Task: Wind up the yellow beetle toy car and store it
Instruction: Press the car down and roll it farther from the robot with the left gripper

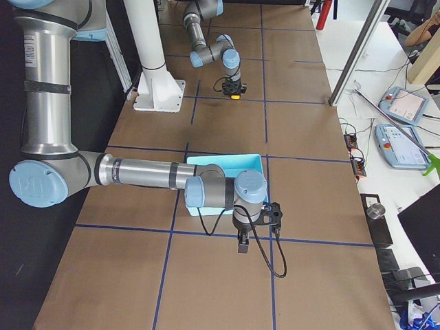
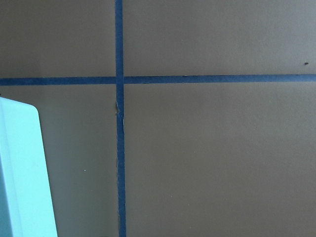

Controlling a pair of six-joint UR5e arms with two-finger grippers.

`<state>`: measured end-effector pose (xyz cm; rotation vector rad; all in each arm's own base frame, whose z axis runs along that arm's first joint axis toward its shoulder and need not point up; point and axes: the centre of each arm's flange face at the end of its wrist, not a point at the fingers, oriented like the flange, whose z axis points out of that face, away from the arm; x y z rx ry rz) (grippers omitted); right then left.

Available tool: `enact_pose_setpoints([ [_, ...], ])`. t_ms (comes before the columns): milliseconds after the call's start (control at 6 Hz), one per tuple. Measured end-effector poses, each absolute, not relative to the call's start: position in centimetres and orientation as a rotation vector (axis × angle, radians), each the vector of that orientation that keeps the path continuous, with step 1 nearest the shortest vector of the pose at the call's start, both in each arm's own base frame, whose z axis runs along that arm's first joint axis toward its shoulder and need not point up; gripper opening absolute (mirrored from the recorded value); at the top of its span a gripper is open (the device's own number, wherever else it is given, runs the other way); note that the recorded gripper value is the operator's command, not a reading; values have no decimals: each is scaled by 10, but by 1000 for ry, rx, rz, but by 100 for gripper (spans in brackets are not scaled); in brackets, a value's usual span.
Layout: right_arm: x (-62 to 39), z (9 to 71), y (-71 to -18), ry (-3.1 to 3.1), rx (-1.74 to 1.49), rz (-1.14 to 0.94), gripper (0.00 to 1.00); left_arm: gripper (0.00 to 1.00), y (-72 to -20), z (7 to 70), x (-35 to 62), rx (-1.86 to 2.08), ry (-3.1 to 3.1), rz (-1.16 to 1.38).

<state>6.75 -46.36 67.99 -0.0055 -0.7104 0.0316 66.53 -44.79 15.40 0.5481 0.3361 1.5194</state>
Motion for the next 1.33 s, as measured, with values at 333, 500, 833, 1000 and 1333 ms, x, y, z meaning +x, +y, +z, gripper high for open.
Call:
enact_pose_setpoints([
  [333,68,681,-463,-708,-6,31,100,2,-466,132,646,597,465,1491],
  [500,68,681,-463,-708,-5,31,100,2,-469,125,644,642,506,1484],
  [833,68,680,-464,-708,-2,29,100,2,-472,121,648,718,549,1473],
  [1000,68,680,-464,-707,-2,29,100,2,-473,127,653,727,567,1468],
  [1333,68,679,-465,-707,0,28,100,2,-475,140,658,715,581,1467],
])
